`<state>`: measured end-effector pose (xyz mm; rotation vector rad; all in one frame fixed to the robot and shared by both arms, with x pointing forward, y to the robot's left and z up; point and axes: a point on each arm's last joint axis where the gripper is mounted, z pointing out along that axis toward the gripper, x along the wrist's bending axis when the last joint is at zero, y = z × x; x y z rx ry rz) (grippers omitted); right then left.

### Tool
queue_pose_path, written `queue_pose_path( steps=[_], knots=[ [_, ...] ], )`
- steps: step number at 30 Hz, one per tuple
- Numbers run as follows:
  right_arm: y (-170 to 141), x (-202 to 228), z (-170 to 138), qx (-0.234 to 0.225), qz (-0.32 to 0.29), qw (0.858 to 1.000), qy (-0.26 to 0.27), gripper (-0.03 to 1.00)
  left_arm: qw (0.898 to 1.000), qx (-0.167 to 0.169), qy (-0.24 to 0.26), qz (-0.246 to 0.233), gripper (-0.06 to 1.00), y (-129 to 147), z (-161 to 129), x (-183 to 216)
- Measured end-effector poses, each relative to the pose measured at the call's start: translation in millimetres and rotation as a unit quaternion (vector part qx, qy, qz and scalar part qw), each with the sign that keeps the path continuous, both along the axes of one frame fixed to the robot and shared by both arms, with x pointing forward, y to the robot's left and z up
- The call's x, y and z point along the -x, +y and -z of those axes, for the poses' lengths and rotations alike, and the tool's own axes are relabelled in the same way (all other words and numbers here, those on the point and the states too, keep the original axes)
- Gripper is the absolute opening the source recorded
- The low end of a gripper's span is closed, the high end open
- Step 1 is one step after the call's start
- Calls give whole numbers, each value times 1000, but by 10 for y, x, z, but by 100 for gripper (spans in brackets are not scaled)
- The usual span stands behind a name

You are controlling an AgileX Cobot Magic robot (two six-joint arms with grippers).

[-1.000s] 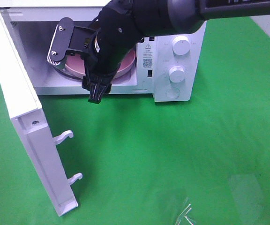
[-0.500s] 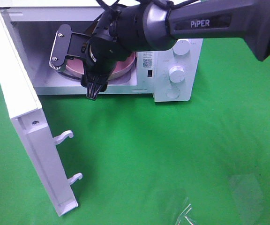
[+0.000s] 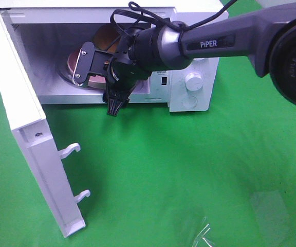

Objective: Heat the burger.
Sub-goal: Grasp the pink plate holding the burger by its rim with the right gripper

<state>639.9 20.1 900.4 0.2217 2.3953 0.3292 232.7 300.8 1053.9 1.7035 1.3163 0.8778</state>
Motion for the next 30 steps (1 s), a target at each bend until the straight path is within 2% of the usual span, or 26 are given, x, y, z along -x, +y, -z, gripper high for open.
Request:
queue_pose_path(
  steps=[5, 12, 13, 14, 15, 16, 17, 18, 19, 20, 30],
  knots=[
    [0, -7, 139, 14, -4, 1000, 5, 70, 1000, 0, 0, 0, 0, 0, 0, 0],
    [13, -15, 228, 11, -4, 1000, 7, 60, 1000, 0, 0, 0, 0, 0, 0, 0],
    [12, -18, 224, 13, -5, 1000, 6, 53, 1000, 0, 0, 0, 0, 0, 0, 0],
    [12, -18, 224, 13, -5, 1000, 6, 53, 1000, 0, 0, 0, 0, 0, 0, 0],
    [15, -25, 214, 15, -7, 1000, 2, 44, 1000, 0, 0, 0, 0, 0, 0, 0],
    [16, -28, 210, 16, -8, 1000, 0, 39, 1000, 0, 0, 0, 0, 0, 0, 0],
    [16, -28, 210, 16, -8, 1000, 0, 39, 1000, 0, 0, 0, 0, 0, 0, 0],
    [17, -35, 181, 16, -8, 1000, -3, 29, 1000, 0, 0, 0, 0, 0, 0, 0],
    [17, -35, 181, 16, -8, 1000, -3, 29, 1000, 0, 0, 0, 0, 0, 0, 0],
    [31, -22, 162, 18, -11, 1000, -4, 22, 1000, 0, 0, 0, 0, 0, 0, 0],
    [45, -4, 59, 14, -11, 1000, -10, 15, 1000, 0, 0, 0, 0, 0, 0, 0]
  ],
)
